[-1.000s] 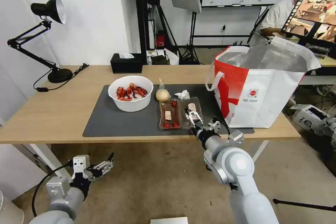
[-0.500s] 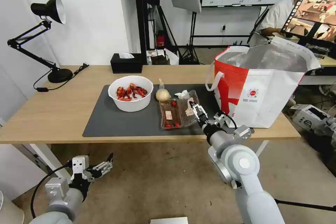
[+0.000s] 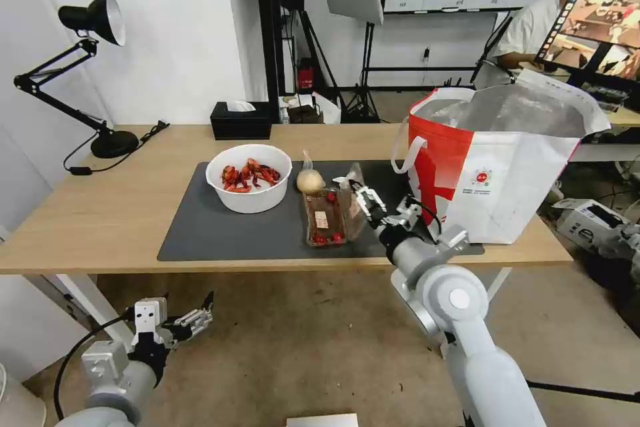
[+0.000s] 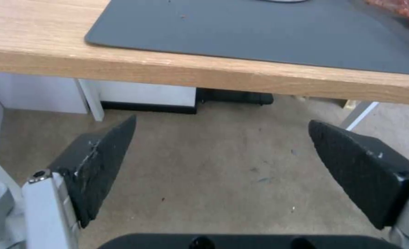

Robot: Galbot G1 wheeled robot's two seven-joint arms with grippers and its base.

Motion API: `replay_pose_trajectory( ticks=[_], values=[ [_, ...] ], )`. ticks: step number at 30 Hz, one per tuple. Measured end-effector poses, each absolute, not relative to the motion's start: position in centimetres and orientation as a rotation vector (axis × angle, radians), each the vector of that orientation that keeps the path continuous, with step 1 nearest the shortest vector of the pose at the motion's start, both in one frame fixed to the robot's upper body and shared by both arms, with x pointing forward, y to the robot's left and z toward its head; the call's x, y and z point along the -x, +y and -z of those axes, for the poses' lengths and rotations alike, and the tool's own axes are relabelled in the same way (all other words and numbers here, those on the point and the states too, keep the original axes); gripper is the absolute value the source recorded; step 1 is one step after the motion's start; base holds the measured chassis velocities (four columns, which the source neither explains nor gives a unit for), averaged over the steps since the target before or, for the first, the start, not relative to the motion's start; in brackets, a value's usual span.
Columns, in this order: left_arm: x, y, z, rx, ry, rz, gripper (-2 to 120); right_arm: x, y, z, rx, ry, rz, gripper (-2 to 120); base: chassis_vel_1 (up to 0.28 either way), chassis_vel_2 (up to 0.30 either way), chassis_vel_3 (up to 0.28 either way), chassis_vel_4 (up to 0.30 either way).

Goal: Pick up the trash from the table and place it into the takeout bag.

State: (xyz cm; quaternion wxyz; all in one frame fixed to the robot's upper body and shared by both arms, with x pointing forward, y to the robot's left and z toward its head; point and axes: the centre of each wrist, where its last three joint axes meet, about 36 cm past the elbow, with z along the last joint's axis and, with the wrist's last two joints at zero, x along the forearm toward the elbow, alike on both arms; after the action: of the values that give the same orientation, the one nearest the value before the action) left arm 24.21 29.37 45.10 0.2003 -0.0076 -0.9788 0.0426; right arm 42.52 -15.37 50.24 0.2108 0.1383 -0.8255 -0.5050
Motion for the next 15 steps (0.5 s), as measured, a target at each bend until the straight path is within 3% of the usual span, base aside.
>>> replay_pose_trajectory(
  ticks=[15],
  values=[
    [-23.7, 29.3, -45.4, 0.005, -2.742, -0.117, 100, -45.9, -12.8, -50.0, -0.395, -2.167, 1.346, 100, 0.0, 0.0, 0.0, 0.0]
  ],
)
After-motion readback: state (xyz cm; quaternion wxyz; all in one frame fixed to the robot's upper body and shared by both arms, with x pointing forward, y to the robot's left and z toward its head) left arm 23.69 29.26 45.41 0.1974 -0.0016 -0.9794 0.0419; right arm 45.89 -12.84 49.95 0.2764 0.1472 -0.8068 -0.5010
